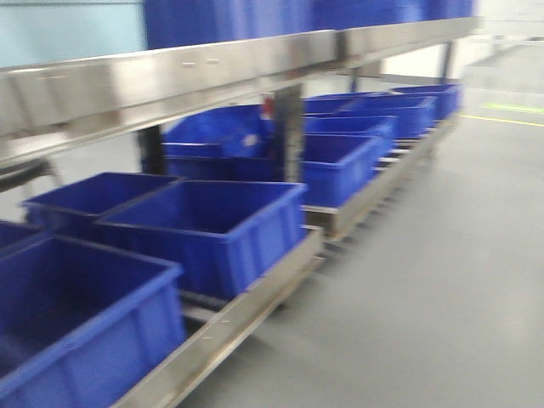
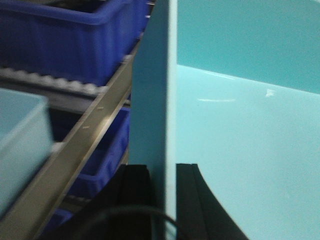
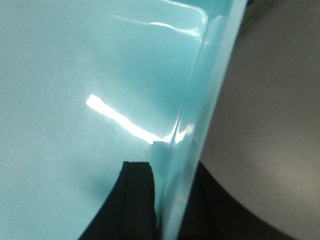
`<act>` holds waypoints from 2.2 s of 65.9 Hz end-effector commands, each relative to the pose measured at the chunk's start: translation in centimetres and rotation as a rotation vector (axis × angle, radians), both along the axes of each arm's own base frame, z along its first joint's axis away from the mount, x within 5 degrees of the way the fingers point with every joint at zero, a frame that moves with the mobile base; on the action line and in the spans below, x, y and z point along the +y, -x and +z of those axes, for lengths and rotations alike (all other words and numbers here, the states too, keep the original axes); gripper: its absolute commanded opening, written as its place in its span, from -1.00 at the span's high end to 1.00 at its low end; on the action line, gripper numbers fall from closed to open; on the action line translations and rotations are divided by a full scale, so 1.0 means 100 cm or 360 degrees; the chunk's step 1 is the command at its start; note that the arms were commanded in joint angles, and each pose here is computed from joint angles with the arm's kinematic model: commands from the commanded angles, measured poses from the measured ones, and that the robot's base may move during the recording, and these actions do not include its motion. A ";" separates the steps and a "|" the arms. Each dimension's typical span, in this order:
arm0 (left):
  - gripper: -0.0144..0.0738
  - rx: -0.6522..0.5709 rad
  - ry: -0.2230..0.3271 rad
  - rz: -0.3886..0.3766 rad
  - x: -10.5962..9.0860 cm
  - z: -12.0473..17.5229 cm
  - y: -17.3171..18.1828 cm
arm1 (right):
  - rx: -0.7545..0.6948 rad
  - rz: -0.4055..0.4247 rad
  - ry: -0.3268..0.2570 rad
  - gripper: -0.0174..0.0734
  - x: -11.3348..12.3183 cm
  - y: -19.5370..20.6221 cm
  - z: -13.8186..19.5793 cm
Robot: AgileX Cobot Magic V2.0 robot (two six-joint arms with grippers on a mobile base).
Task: Move two blue bins to right shelf middle
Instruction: 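Turn the base away from the rack while holding both bins, then drive across the floor carrying the bins in both grippers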
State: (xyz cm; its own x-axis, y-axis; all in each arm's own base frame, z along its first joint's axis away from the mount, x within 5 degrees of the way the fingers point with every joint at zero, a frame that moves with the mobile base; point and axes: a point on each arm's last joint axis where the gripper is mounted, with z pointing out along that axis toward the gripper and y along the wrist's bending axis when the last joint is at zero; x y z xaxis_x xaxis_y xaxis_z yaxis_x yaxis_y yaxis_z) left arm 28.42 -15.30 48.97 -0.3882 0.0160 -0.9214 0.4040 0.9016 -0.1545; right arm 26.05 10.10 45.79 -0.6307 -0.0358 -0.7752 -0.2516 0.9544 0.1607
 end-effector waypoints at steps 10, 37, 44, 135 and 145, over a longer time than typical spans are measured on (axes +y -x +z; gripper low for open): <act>0.92 -0.0121 0.0200 -0.0028 -0.001 0.019 0.008 | -0.0060 0.0013 0.0034 0.95 -0.003 0.001 0.005; 0.92 -0.0121 0.0200 -0.0028 -0.001 0.019 0.008 | -0.0060 0.0013 0.0034 0.95 -0.003 0.001 0.005; 0.92 -0.0121 0.0200 -0.0028 -0.001 0.019 0.008 | -0.0060 0.0013 0.0034 0.95 -0.003 0.001 0.005; 0.92 -0.0121 0.0200 -0.0028 -0.001 0.019 0.008 | -0.0060 0.0013 0.0034 0.95 -0.003 0.001 0.005; 0.92 -0.0121 0.0200 -0.0028 -0.001 0.019 0.008 | -0.0060 0.0013 0.0034 0.95 -0.003 0.001 0.005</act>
State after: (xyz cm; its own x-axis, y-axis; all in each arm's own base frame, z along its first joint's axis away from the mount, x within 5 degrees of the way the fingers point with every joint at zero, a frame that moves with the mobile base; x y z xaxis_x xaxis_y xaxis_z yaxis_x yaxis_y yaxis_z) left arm 28.42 -15.30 48.97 -0.3882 0.0160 -0.9214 0.4040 0.9016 -0.1545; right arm 25.99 10.08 45.82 -0.6308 -0.0359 -0.7751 -0.2516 0.9544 0.1606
